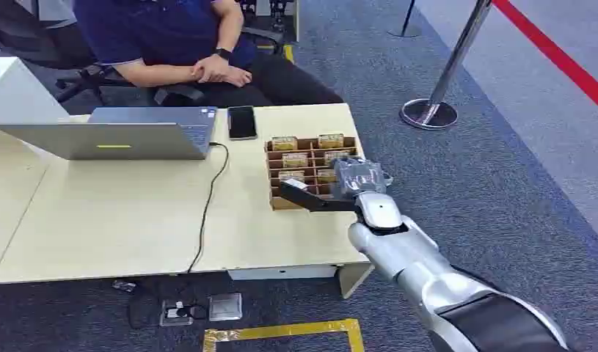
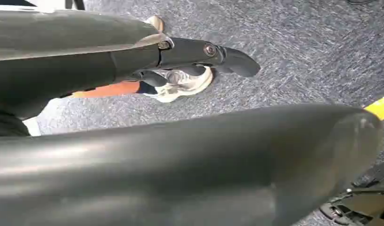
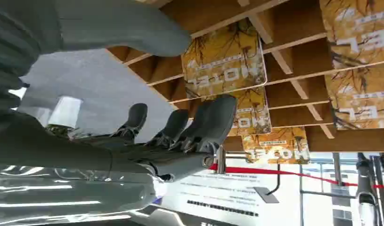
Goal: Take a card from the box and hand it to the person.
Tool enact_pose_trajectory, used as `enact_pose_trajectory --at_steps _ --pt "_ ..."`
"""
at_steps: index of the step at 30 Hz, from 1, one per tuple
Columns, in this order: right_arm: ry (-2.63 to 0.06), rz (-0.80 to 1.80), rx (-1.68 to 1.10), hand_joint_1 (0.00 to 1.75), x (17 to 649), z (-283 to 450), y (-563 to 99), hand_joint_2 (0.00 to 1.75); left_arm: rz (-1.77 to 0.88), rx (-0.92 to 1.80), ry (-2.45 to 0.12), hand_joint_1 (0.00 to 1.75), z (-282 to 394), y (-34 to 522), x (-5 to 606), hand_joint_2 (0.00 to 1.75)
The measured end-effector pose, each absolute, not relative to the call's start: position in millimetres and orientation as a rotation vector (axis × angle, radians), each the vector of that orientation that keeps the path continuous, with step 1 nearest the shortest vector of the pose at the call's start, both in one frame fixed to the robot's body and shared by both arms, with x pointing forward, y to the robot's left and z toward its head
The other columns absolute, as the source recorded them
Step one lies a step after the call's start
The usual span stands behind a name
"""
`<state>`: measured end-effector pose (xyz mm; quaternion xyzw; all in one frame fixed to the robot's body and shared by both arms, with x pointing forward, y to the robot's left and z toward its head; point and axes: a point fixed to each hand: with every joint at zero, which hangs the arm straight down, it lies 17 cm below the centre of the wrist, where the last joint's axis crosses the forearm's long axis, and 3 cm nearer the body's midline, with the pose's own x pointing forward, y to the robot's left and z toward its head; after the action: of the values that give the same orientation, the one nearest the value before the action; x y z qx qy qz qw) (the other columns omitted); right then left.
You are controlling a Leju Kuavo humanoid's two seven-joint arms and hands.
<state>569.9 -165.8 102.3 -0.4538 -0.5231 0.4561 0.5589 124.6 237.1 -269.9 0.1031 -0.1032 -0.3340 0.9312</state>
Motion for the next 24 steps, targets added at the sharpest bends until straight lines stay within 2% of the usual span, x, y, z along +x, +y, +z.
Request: enact_pose_trajectory --at_steps 7,12,13,20,24 --pt "-1.218 1.098 -1.101 0.86 568.2 100.9 -162.9 1.75 -0.684 0.21 -0.213 0.0 -269.6 236.8 126.3 0.0" --pt "-1.205 1.108 -1.124 0.8 567.5 101.0 -162.0 1.75 -0.684 0.209 -0.218 0.0 -269.1 236.4 128.5 0.0" --pt "-1.203 1.111 -1.129 0.75 567.3 100.6 -162.2 1.75 -0.684 0.209 -0.219 0.0 -269.1 236.2 128.6 0.0" --pt "-1.194 1.109 -1.141 0.79 566.5 98.6 -164.7 1.75 -0.687 0.209 -0.225 0.0 -268.2 234.6 132.2 0.0" --pt "-1.195 1.111 -1.142 0.75 566.4 97.8 -165.0 1.75 -0.687 0.209 -0.228 0.0 -267.6 234.1 134.6 0.0"
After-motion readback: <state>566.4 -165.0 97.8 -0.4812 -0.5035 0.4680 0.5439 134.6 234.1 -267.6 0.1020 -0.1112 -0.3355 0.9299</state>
